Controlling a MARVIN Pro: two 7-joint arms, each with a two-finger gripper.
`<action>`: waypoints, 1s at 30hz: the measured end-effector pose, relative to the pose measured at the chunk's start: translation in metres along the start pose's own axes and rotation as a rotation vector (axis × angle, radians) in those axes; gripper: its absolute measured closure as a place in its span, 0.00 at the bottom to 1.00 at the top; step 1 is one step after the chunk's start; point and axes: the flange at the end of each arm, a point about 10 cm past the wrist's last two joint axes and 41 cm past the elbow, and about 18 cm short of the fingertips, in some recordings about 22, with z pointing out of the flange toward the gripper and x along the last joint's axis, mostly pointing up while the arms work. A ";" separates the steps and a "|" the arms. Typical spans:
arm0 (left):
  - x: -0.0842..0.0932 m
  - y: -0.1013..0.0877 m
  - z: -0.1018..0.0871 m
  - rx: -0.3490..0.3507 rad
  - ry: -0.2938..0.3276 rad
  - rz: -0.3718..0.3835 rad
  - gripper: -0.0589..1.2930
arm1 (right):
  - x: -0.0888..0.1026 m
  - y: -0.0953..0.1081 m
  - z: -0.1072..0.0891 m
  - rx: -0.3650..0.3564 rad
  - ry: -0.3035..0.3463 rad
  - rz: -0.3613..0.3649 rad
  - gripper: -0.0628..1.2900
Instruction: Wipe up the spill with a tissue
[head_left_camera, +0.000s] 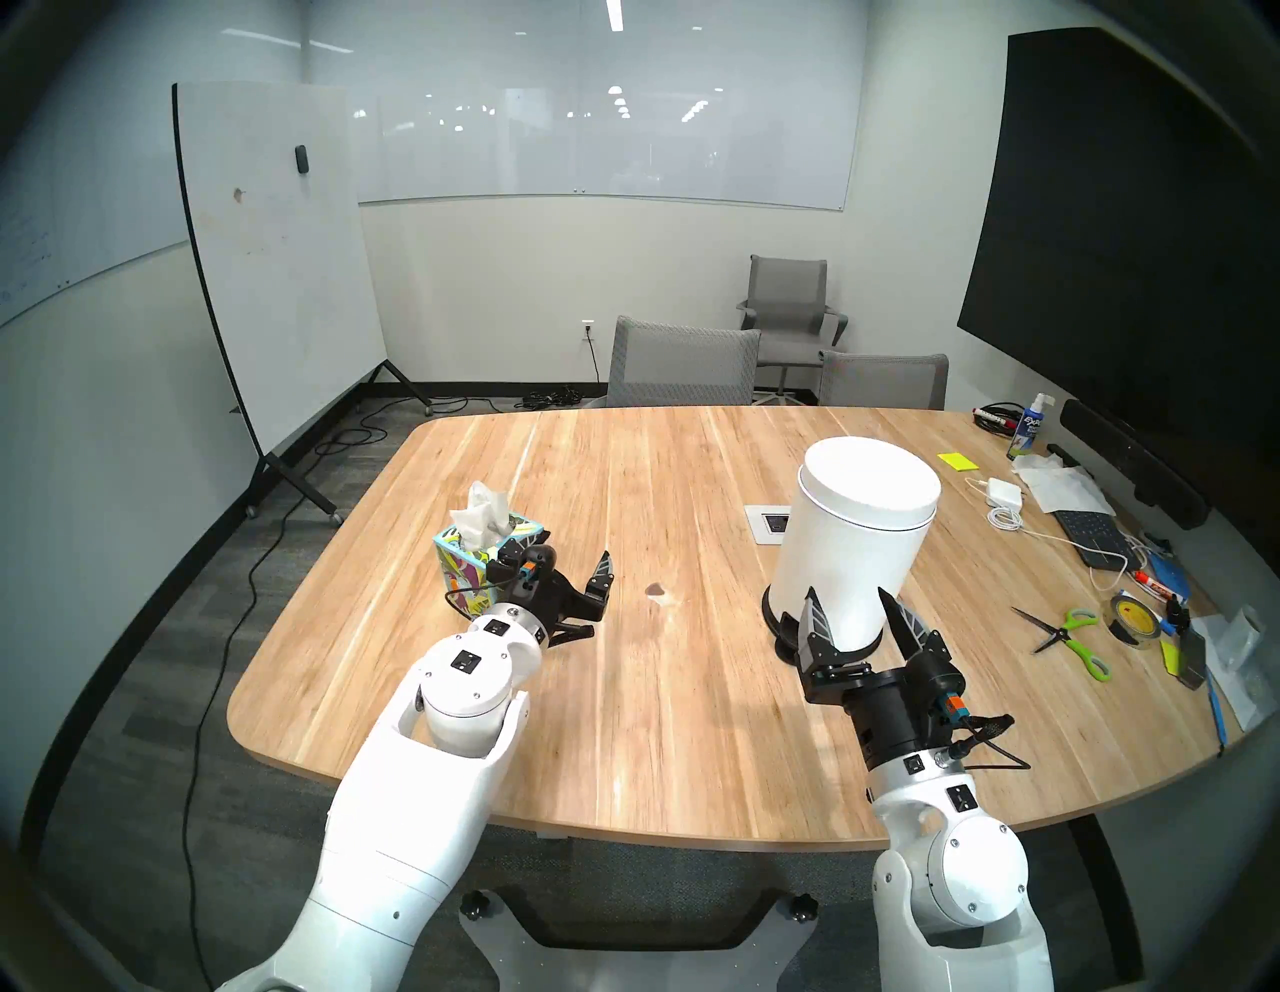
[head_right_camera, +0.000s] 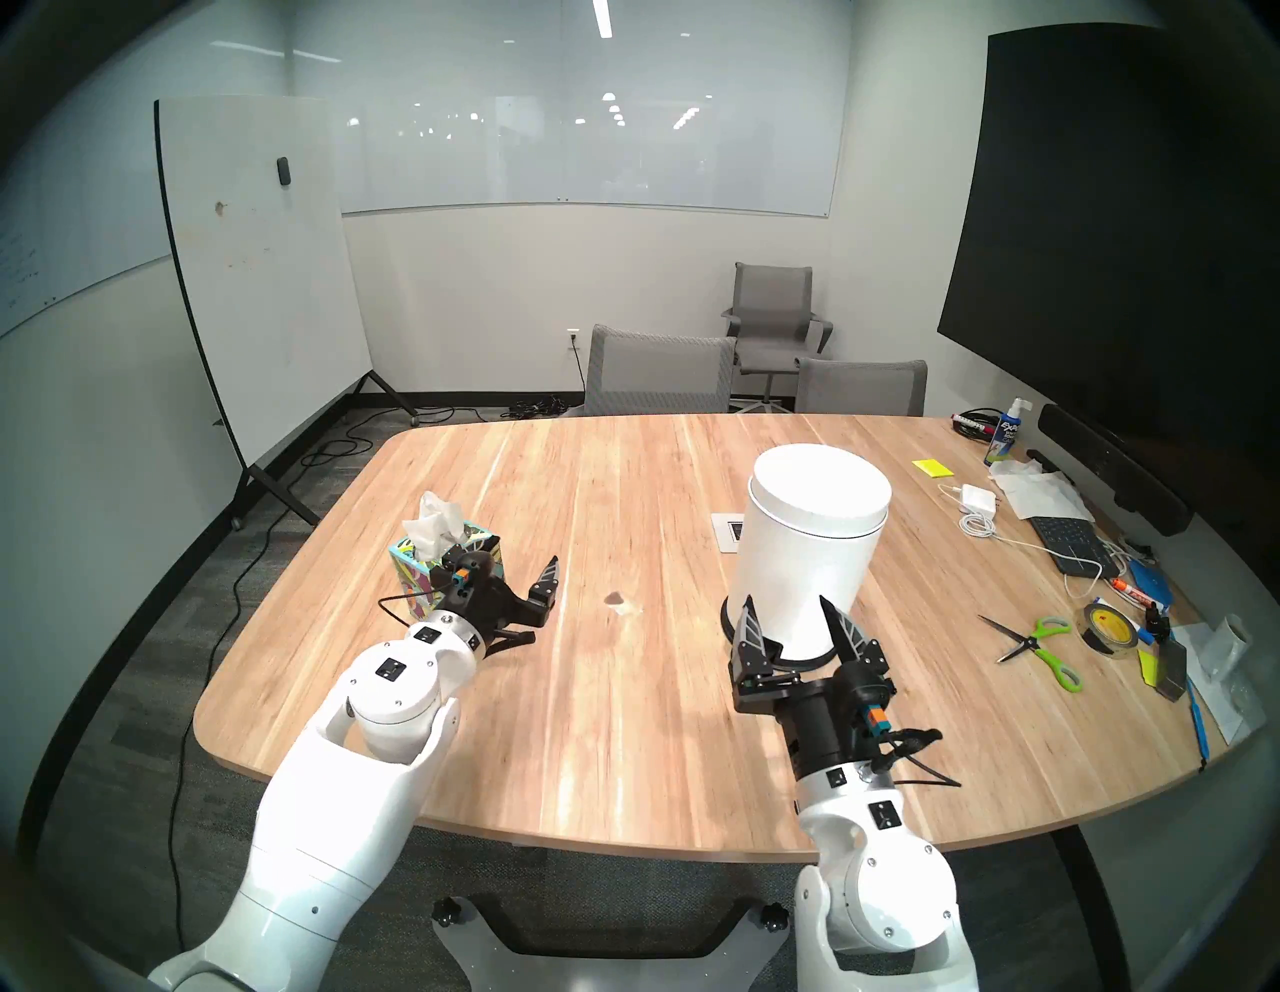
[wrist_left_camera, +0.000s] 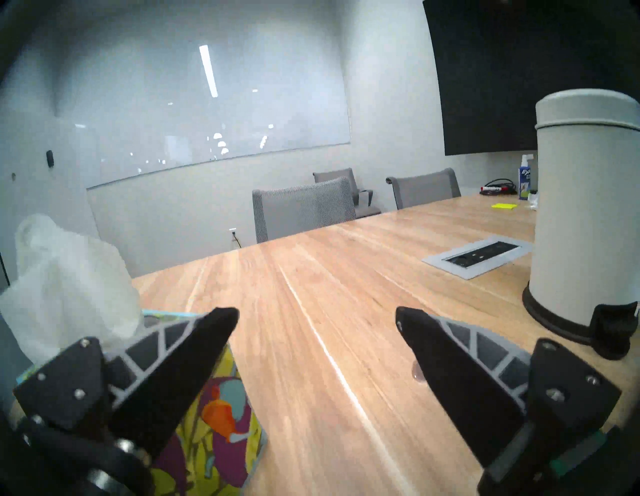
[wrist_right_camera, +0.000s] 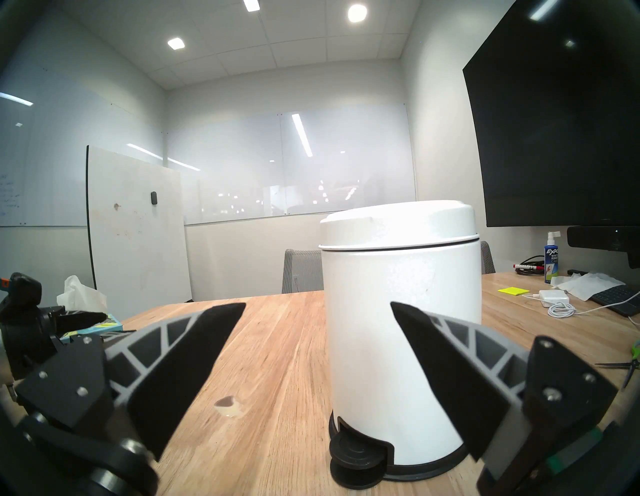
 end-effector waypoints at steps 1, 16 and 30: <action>0.006 -0.004 -0.003 0.002 0.027 0.007 0.05 | 0.000 0.000 0.000 0.000 0.000 0.000 0.05; 0.045 -0.070 -0.047 0.112 0.165 0.023 0.05 | 0.000 0.000 0.000 0.000 -0.001 0.000 0.05; 0.028 -0.117 -0.070 0.074 -0.060 -0.056 0.05 | 0.000 0.000 0.000 0.000 0.000 0.000 0.05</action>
